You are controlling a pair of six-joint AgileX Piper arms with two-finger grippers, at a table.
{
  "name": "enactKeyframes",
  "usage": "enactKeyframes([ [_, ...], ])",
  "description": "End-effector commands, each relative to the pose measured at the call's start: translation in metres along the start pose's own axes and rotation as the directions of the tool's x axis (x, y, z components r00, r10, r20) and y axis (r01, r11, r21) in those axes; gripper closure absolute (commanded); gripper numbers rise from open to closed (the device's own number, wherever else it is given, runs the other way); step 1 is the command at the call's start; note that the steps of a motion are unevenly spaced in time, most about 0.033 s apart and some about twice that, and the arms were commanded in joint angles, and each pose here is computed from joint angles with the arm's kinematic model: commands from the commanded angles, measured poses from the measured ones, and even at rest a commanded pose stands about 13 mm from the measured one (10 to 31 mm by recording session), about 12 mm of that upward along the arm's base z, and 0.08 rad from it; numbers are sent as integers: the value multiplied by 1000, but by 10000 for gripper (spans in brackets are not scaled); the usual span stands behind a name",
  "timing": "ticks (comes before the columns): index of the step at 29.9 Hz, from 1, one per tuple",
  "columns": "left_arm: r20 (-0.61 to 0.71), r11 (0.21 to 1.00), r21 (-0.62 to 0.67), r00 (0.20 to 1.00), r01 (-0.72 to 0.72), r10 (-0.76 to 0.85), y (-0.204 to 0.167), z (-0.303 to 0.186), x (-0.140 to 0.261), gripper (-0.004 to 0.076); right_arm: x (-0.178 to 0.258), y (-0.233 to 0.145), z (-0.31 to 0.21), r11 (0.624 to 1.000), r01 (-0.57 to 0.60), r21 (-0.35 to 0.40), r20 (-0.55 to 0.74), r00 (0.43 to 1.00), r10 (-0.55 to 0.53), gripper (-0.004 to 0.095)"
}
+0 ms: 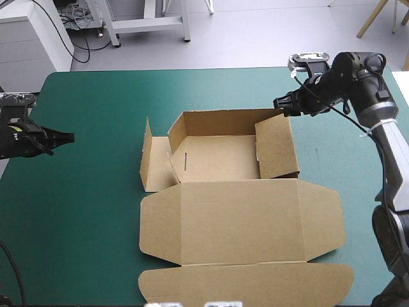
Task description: Fold the box
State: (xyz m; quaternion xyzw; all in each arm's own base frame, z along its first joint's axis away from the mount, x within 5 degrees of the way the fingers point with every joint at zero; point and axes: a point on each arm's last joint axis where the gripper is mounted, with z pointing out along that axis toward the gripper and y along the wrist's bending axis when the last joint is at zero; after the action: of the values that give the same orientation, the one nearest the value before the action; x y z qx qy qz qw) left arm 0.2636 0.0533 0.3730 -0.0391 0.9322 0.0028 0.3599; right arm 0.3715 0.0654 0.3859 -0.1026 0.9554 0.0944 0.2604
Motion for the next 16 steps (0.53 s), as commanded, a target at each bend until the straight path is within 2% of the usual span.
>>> enactKeyframes([
  [1, 106, 996, 84, 994, 18, -26, -8, -10, -12, 730, -2, 6, -37, 1000, -19, 2, 114, 993, 18, 423],
  [4, 113, 990, 136, 993, 28, -43, -12, -8, -14, 730, 3, 5, -27, 999, -38, -3, 77, 996, 38, 422],
  [9, 118, 985, 173, 992, 20, -41, -16, -8, -14, 730, 21, -1, 10, 999, -46, -4, -58, 997, 46, 423],
  [16, 105, 984, 177, 994, 19, -39, -16, -8, -13, 734, 28, -2, 58, 995, -76, -69, -180, 982, 62, 423],
])
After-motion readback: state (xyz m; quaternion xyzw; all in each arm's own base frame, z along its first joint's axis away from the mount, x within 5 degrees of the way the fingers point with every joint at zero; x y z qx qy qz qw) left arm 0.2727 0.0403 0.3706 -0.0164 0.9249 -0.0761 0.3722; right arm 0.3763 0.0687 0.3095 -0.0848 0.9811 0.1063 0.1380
